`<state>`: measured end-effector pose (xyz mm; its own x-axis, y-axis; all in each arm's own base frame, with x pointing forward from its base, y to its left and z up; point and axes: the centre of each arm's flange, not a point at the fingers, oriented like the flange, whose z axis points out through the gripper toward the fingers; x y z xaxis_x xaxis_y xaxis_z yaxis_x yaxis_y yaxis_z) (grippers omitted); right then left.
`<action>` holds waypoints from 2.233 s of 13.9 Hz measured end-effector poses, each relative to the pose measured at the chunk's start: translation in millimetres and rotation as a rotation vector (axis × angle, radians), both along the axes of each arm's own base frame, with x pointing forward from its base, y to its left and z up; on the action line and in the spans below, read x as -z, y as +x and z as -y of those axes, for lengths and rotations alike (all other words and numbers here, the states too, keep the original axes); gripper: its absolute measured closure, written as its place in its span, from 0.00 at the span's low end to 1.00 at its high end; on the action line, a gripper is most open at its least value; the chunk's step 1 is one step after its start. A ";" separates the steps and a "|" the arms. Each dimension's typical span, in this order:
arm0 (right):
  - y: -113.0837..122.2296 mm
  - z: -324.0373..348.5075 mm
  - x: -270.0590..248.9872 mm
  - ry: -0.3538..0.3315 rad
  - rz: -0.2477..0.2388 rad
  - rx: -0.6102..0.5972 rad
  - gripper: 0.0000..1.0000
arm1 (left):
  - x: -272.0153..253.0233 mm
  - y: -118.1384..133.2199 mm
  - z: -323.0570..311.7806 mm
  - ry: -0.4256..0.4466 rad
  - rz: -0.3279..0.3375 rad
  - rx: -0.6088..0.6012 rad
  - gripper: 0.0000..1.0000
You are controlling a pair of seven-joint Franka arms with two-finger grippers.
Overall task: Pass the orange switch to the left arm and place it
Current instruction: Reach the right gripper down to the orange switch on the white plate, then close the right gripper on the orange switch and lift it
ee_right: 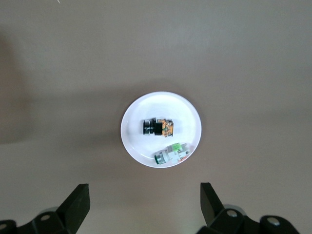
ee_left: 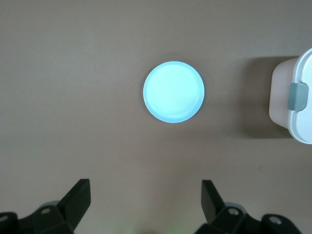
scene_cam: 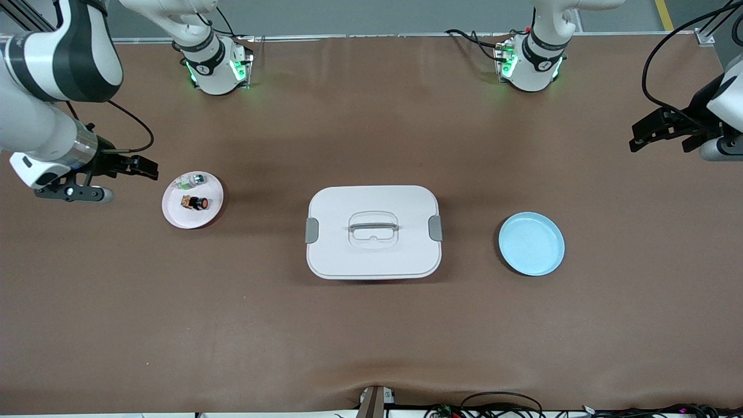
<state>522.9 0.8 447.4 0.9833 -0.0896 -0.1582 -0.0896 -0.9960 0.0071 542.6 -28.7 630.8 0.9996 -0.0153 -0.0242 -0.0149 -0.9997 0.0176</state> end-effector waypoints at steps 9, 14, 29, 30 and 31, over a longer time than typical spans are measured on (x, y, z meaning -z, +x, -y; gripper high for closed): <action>-37.3 8.1 101.9 0.023 0.094 0.046 0.00 | -1.0 0.1 -0.5 0.000 0.002 -0.001 0.00; -39.7 13.5 164.9 0.023 0.110 0.063 0.00 | -1.3 0.1 -0.9 0.000 0.003 -0.002 0.00; -40.3 16.6 255.2 0.029 0.091 0.046 0.00 | -0.8 0.4 -1.5 0.000 0.002 -0.003 0.00; -42.4 19.2 260.7 0.029 0.105 0.039 0.00 | -0.8 0.4 -1.5 0.000 0.002 -0.003 0.00; -45.5 22.2 267.0 0.029 0.112 0.032 0.00 | -0.8 0.4 -1.5 0.000 0.002 -0.003 0.00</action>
